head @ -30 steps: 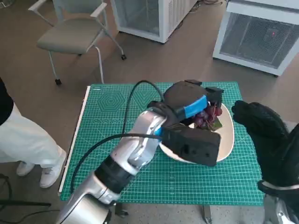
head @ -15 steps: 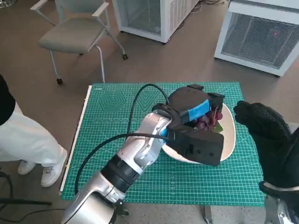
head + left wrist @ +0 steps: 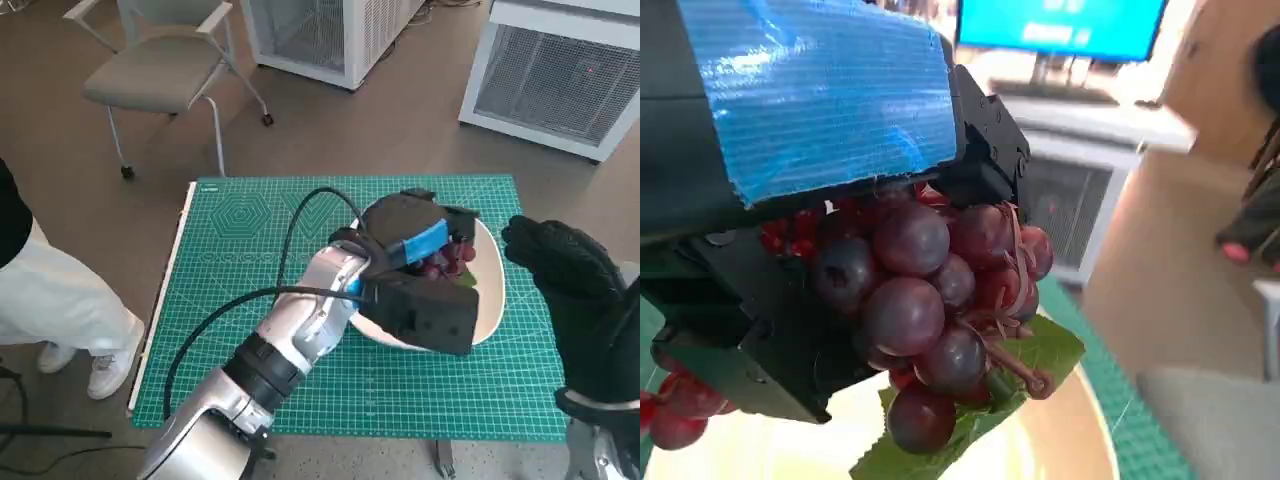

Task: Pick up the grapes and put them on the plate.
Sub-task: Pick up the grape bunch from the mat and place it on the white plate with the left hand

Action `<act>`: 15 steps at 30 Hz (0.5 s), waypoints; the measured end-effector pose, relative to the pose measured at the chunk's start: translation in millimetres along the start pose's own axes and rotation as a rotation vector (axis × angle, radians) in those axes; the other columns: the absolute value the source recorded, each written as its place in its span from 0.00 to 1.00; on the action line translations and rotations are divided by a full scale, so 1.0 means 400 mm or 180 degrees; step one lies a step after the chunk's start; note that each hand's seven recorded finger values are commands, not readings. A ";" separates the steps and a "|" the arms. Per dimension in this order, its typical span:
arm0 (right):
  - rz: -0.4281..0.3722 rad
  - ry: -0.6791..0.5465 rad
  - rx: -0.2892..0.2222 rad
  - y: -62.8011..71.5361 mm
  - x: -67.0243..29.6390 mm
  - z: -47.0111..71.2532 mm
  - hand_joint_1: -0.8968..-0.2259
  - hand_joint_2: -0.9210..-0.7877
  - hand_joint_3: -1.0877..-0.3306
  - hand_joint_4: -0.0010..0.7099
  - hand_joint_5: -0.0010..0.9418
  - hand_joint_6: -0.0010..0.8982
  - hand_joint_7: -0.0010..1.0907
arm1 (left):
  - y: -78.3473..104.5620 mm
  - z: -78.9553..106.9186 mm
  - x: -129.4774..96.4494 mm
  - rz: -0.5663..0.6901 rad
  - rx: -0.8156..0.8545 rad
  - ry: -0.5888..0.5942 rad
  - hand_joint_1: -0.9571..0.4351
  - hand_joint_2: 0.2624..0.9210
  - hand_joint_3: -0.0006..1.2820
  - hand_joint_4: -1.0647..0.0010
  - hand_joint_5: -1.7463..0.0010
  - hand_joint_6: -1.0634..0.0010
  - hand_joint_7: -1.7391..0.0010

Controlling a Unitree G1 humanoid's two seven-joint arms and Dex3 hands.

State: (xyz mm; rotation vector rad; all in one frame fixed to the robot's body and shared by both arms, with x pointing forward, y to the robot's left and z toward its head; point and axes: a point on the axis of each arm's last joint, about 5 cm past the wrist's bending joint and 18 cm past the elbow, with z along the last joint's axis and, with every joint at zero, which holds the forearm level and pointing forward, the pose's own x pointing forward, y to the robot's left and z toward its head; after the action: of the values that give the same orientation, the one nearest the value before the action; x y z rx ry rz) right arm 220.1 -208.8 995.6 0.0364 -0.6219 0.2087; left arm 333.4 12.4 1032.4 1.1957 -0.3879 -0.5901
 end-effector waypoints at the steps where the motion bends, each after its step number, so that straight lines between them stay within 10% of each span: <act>1: -0.0001 0.0001 0.0000 0.000 0.000 0.000 0.52 0.00 0.68 0.65 0.03 0.12 0.76 | -0.001 -0.002 0.000 -0.0046 -0.0009 0.0025 0.67 0.83 0.18 0.70 0.57 0.61 0.63; 5: -0.0005 0.0004 0.0001 -0.001 -0.001 -0.002 0.52 0.00 0.68 0.65 0.03 0.12 0.76 | -0.001 -0.004 0.002 -0.0192 0.0020 0.0110 0.61 0.83 0.06 0.79 0.90 0.70 0.87; 15: -0.0015 0.0010 0.0001 -0.002 -0.001 -0.005 0.52 0.00 0.69 0.65 0.03 0.12 0.76 | 0.005 -0.002 0.008 -0.0289 0.0171 0.0133 0.54 0.82 0.01 0.88 1.00 0.76 0.97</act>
State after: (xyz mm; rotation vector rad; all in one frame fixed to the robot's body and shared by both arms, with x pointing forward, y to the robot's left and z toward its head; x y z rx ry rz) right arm 221.0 -209.5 993.6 0.0377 -0.6185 0.2043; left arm 337.0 11.5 1034.1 1.2802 -0.3172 -0.6352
